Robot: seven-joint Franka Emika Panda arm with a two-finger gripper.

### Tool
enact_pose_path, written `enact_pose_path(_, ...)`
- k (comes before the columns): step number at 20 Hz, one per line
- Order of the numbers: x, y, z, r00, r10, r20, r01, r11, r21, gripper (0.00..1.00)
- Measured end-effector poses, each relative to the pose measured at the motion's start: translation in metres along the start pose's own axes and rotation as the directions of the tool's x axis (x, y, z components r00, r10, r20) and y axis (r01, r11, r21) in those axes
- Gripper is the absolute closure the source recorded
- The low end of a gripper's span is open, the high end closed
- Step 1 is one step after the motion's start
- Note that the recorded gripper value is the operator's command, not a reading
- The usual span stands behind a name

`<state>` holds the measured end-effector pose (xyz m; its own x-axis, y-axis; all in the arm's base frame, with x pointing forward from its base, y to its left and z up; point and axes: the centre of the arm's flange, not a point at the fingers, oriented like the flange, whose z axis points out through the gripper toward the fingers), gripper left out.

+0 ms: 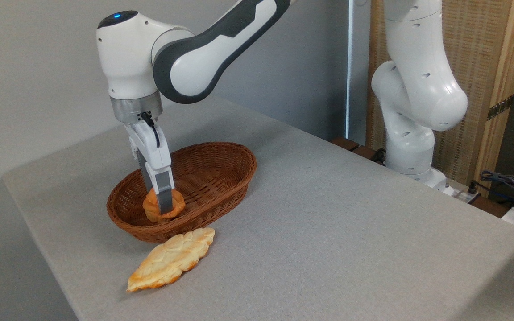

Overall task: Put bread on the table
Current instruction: 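Close the gripper on the round orange bun and lift it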

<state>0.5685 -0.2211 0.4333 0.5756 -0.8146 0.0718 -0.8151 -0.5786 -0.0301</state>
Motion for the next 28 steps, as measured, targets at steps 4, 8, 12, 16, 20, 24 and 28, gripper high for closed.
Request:
enact_pose_path(4, 0.0002, 0.0000, 0.0017, 1.000, 0.002, 0.003, -0.002, 1.000, 0.000, 0.49)
enact_pose_path(8, 0.0002, 0.0000, 0.0017, 1.000, 0.002, 0.003, -0.002, 1.000, 0.000, 0.50)
enact_pose_path(12, 0.0002, 0.0001, 0.0017, 1.000, 0.002, 0.003, -0.002, 1.000, 0.000, 0.53)
enact_pose_path(16, 0.0002, 0.0000, 0.0016, 1.000, 0.002, 0.003, -0.002, 1.000, 0.000, 0.53)
enact_pose_path(20, 0.0004, -0.0011, -0.0005, 1.000, 0.000, 0.000, 0.000, 1.000, 0.003, 0.53)
enact_pose_path(24, 0.0003, -0.0014, -0.0027, 1.000, -0.002, -0.003, 0.002, 1.000, 0.005, 0.53)
enact_pose_path(28, -0.0025, -0.0033, -0.0073, 1.000, -0.007, 0.005, 0.007, 1.000, 0.001, 0.57)
